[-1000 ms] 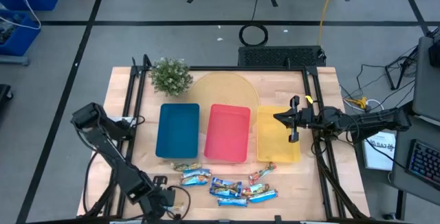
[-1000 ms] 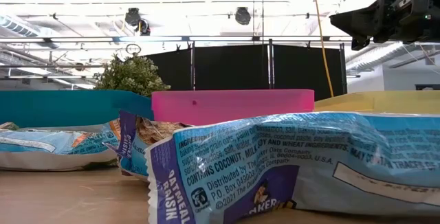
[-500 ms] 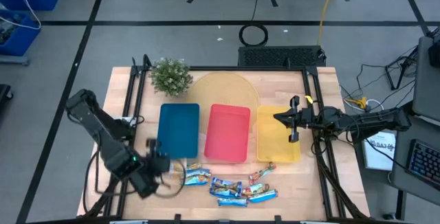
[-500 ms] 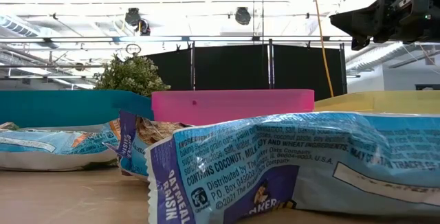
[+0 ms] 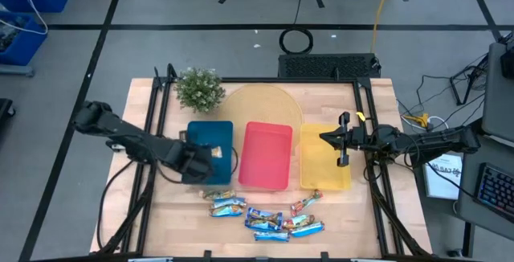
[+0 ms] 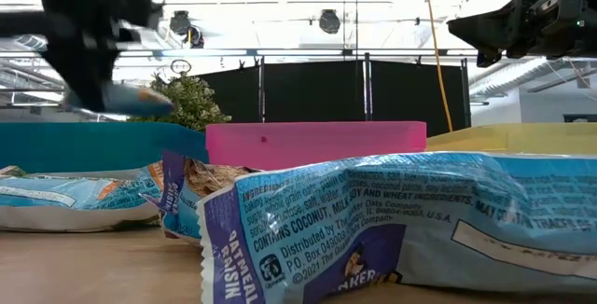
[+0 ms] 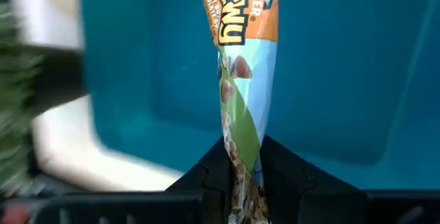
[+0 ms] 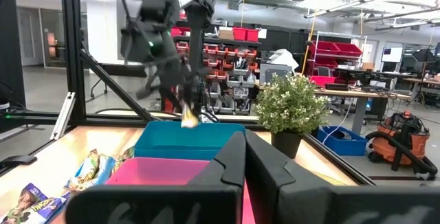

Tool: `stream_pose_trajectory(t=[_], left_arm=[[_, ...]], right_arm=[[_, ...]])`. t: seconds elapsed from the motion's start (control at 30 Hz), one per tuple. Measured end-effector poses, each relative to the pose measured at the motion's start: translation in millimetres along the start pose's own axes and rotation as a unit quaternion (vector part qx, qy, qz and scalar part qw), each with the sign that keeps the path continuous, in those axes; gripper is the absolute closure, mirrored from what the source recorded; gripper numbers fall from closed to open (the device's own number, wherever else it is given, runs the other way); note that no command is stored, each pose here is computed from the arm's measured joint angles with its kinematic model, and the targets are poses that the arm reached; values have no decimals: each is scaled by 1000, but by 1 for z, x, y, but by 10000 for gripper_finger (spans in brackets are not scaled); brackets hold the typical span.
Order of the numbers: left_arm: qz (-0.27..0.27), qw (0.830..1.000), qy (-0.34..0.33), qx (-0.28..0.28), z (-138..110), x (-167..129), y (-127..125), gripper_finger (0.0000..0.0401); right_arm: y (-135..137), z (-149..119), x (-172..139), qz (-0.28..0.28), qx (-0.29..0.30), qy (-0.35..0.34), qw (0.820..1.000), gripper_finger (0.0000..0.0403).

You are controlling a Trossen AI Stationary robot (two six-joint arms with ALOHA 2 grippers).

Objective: Pick and place Granola Bars by type
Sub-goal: Put the orange granola bar into the blue bin, then put the top blue granola bar into the red bin

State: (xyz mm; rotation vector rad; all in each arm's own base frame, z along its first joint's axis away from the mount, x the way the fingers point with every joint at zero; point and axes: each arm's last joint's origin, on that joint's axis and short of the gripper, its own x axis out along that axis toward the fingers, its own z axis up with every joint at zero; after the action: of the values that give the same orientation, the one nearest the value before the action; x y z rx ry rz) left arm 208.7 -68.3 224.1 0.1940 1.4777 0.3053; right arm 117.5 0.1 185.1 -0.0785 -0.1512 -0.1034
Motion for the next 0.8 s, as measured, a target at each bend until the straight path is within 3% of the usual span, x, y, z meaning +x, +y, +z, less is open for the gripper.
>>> stream_pose_trajectory(t=[0.17,0.43,0.6,0.8], left_arm=[[-48,999,-4,2,2,23,0,338],[-65,998,0,-15,1,31,0,354],[-88,996,-19,-23,5,32,-3,310],[-106,994,-23,-25,6,31,-4,222]], right_arm=[[0,0,0,0,0,0,1000,403],[0,0,0,0,-1,0,1000,403],[0,0,0,0,-1,0,1000,403],[0,0,0,0,-1,0,1000,403]])
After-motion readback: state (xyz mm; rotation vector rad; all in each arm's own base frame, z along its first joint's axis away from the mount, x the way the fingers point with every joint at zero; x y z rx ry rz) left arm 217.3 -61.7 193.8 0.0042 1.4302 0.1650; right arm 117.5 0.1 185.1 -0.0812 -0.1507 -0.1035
